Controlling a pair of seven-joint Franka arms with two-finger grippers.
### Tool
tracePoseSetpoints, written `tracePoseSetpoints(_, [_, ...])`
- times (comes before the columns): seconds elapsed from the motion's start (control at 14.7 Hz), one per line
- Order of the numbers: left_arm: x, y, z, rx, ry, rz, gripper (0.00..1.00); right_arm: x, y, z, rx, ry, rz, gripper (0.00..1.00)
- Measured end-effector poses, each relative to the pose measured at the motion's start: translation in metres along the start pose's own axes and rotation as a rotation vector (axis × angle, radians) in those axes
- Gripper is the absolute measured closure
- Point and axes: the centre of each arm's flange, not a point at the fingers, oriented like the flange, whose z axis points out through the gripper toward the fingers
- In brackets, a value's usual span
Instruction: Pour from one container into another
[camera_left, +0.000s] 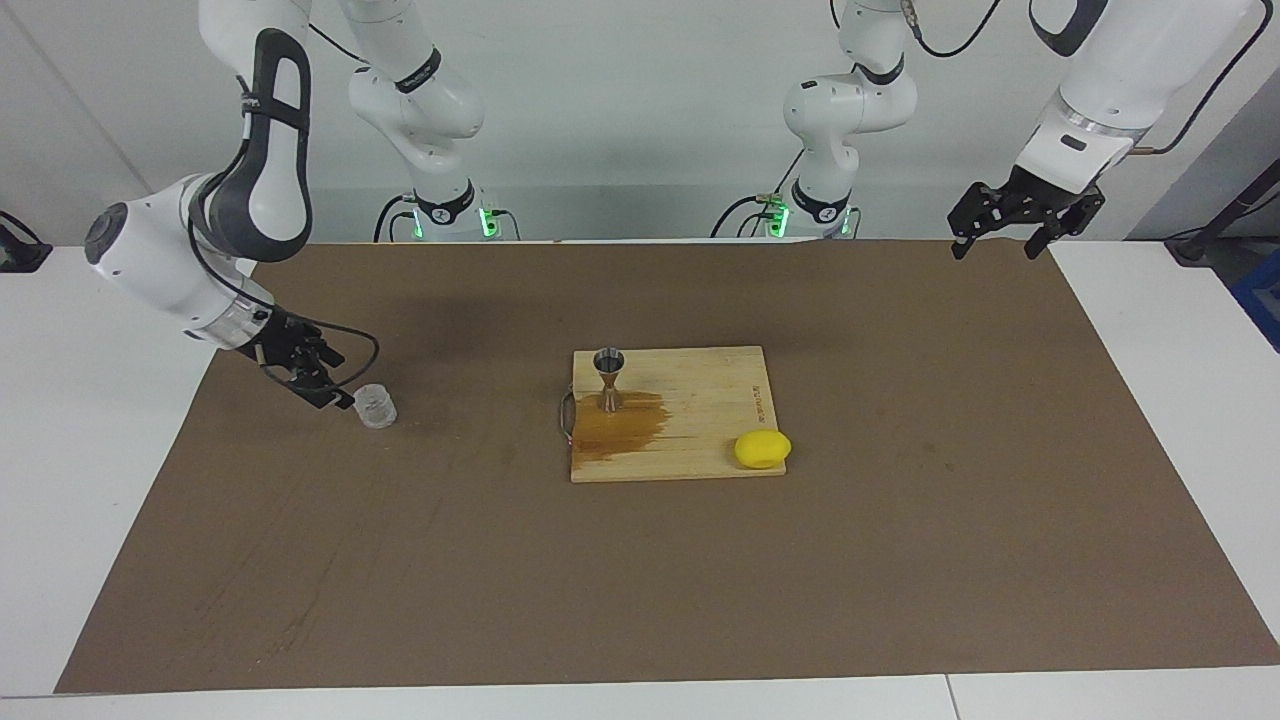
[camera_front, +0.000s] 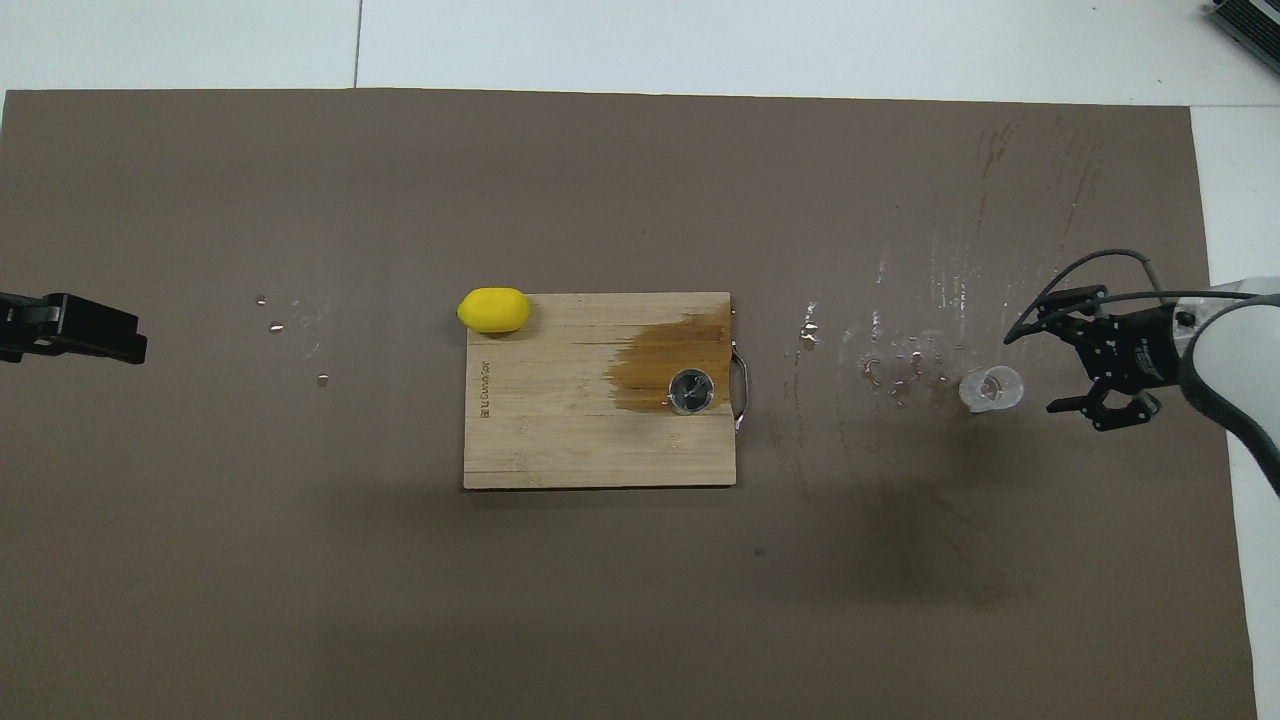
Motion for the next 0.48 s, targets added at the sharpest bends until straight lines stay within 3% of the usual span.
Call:
tracePoseSetpoints(0.2, [0.000, 0.000, 0.000, 0.000, 0.000, 0.000, 0.00, -0.058, -0.043, -0.009, -0.044, 0.060, -0.169, 0.00])
tracePoseSetpoints(0.48, [0.000, 0.000, 0.000, 0.000, 0.000, 0.000, 0.00, -0.132, -0.072, -0.032, -0.188, 0.240, -0.453, 0.00])
